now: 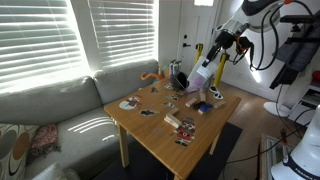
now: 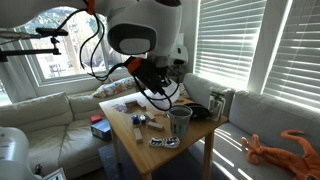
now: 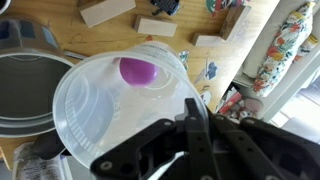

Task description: Pour the contents in the container into the silver pot

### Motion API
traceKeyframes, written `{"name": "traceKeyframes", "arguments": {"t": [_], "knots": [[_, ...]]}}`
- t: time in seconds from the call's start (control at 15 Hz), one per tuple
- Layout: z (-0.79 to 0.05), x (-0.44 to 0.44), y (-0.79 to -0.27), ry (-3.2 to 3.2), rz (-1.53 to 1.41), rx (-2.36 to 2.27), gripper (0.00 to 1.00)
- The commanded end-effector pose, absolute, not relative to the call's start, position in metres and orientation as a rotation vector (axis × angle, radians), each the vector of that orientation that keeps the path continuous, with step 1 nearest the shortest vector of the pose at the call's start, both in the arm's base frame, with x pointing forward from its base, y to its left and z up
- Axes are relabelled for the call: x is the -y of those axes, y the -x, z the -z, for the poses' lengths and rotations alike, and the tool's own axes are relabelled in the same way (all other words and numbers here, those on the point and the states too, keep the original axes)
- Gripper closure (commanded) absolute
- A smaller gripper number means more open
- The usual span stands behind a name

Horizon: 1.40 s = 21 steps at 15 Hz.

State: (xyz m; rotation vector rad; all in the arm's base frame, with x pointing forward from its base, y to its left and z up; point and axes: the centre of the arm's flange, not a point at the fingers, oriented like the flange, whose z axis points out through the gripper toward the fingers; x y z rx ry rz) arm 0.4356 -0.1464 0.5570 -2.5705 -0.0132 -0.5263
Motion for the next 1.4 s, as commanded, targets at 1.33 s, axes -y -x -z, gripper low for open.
{"name": "traceKeyframes", "arguments": {"t": [1.33], "knots": [[-0.543, 0.195, -0.410, 2.207, 0.594, 0.156, 0.99]]}}
